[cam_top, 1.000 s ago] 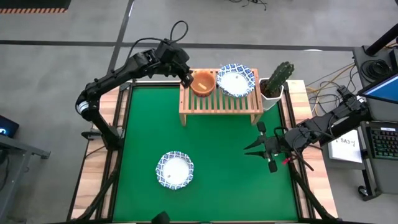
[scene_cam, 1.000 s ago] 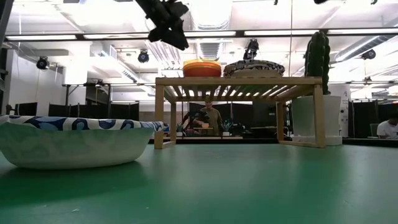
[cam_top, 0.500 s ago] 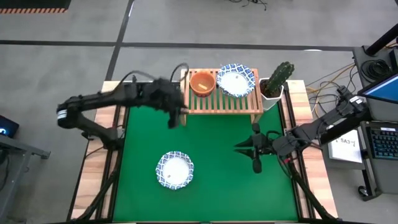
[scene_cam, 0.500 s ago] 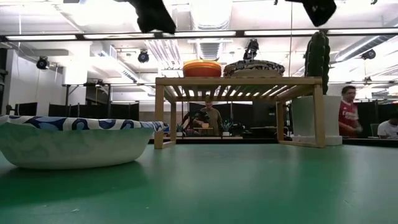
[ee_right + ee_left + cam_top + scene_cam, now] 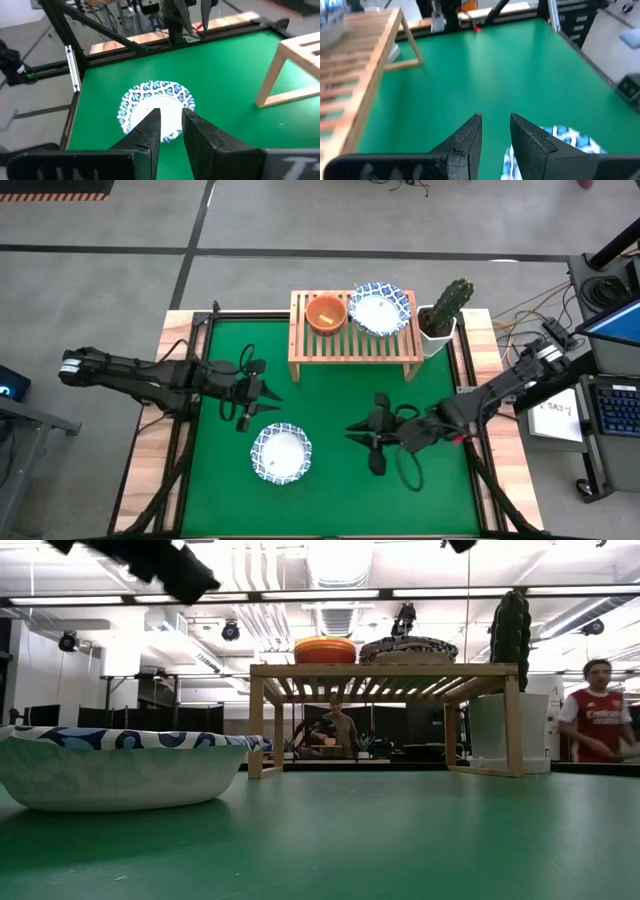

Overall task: Place and stack bowls onto a shelf
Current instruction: Stack the big white bowl on the big white bowl on the shelf

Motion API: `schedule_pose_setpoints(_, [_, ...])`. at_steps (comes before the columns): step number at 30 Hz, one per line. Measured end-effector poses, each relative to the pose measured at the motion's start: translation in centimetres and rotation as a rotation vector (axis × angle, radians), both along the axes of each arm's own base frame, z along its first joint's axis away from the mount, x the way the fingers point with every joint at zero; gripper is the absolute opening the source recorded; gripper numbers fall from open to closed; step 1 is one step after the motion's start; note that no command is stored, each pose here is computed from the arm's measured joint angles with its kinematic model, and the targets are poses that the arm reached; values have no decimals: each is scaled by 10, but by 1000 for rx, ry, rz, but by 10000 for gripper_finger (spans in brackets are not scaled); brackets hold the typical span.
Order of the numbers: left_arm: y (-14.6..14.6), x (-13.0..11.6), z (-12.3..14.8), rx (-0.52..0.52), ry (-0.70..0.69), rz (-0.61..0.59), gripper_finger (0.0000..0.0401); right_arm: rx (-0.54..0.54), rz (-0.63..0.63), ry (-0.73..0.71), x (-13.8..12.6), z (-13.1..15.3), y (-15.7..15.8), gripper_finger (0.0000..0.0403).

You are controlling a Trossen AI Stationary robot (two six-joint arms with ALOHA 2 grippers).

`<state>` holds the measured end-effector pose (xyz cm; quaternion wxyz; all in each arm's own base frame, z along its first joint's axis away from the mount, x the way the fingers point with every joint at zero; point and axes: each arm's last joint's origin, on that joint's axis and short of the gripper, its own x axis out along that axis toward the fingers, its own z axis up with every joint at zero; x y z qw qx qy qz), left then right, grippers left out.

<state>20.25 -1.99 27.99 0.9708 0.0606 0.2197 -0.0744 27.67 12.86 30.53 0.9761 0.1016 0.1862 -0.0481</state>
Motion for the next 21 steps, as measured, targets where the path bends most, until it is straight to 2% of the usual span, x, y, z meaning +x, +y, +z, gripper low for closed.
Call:
schedule_pose_setpoints(4, [3, -17, -23, 15, 35, 24, 84, 4, -58, 113, 25, 7, 3, 68])
schedule_pose_setpoints(8, [7, -26, -33, 81, 16, 132, 84, 21, -143, 206, 54, 11, -4, 68])
schedule_pose_setpoints(11, [8, -30, -32, 93, 7, 159, 84, 70, -201, 293, 72, 7, -13, 68])
schedule_pose_setpoints(16, [9, -37, -23, 100, -27, 154, 84, 224, -225, 371, 102, -10, -19, 72])
schedule_pose_setpoints(21, [9, -41, -15, 90, -66, 158, 84, 301, -254, 444, 125, -36, -20, 109])
